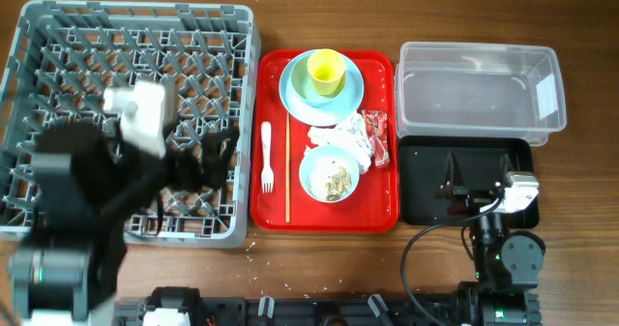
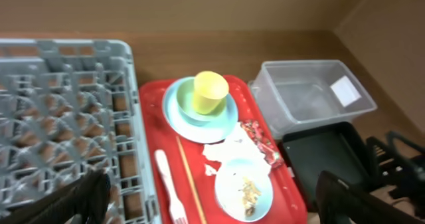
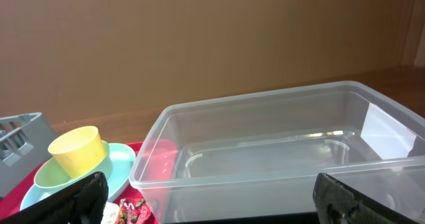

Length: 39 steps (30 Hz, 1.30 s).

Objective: Sort waste into correct bins and load items into the dishwasher rack
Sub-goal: 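Move the left gripper over the red tray to the wooden chopstick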

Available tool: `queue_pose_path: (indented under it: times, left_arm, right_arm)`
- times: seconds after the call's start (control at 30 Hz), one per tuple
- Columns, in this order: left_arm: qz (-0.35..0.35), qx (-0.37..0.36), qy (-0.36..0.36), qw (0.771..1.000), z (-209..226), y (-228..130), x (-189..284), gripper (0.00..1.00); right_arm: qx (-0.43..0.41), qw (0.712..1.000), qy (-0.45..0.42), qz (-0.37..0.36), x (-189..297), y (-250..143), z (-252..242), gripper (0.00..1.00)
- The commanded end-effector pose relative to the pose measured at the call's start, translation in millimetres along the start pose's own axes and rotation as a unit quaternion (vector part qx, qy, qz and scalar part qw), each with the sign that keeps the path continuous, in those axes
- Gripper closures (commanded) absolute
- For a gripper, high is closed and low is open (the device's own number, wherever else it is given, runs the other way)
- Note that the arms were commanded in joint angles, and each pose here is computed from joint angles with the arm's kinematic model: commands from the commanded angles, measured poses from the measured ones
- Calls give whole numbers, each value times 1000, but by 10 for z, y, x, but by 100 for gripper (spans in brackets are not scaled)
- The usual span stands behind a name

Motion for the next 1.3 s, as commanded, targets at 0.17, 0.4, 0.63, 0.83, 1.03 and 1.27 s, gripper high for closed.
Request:
queue_pose_path:
  times: [0.17,0.4,0.63,0.83,1.03,1.27]
  left_arm:
    - [85,104,-141,981,-16,-30,-505,0]
    - [178,156,-107,966,70,-257,-786,87]
    - [225,170,84,956,-29,-392,-1033,93]
    - [244,125,92,957,-375,-468,-1327,96]
    - [296,112,83,945,-468,-651,-1633,82]
    - [322,114,85,936,-459,-756,-1789,73]
  right_arm:
    - [8,1000,2,-2,1,6,2,0]
    - [7,1000,2,-2,1,6,2,0]
    - [7,1000,2,-2,1,6,2,0]
    - [8,1000,2,-2,1,6,2,0]
    - [7,1000,2,-2,1,6,2,0]
    - [7,1000,2,-2,1,6,2,0]
Point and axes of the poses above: each gripper's point midway between its finger pads, its own x axis back along the fingers, its own z axis along the line the jaws close on, y = z × x, the point moved 8 cm from there along x, back along the fingers, and after that the axes turned 11 degrees about -x, right-handed, at the moved point
